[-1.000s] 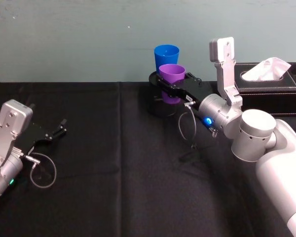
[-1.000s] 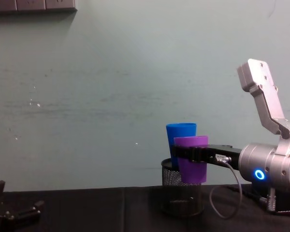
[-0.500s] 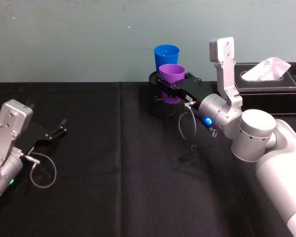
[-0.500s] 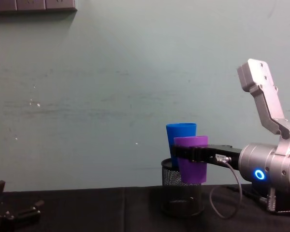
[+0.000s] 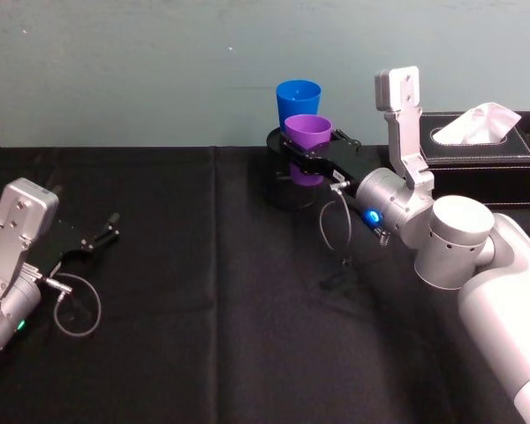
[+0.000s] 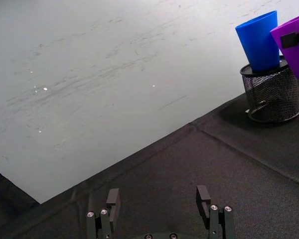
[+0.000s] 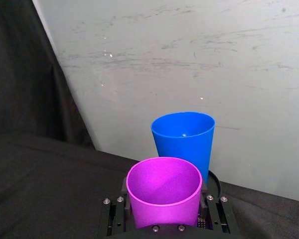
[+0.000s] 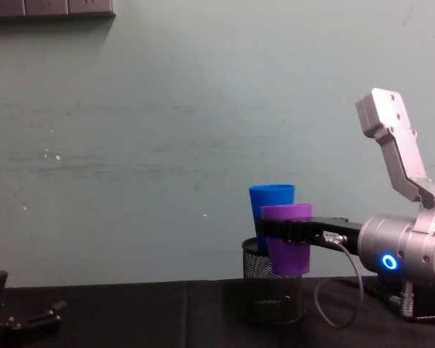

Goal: Pick up one cup with a gripper and tap it against the other cup.

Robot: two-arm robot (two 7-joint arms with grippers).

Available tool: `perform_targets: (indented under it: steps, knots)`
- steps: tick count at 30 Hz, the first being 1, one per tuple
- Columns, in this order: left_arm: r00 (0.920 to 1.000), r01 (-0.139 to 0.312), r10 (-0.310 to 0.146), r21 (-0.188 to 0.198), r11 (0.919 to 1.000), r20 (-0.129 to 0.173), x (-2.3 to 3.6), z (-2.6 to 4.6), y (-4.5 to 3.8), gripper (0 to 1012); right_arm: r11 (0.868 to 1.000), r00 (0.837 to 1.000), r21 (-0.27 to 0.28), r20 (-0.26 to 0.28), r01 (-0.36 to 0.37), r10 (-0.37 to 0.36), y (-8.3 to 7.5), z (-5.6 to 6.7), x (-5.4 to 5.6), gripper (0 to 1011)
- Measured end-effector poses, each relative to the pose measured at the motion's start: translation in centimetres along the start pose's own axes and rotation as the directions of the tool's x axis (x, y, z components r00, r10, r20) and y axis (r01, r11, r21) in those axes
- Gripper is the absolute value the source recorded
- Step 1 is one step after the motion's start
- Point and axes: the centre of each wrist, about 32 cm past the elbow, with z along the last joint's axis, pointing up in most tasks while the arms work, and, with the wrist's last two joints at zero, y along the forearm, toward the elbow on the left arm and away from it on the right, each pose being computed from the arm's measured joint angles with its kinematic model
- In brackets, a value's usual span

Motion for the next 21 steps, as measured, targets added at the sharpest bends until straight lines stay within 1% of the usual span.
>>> perform_targets:
  steps: [21]
  knots:
    - [1.0000,0.000,0.000,0.000,1.0000,0.000,0.00,0.00,0.00,1000,1.000,1.000,0.000,0.000,0.000,0.000,0.00,0.00,0.00,733]
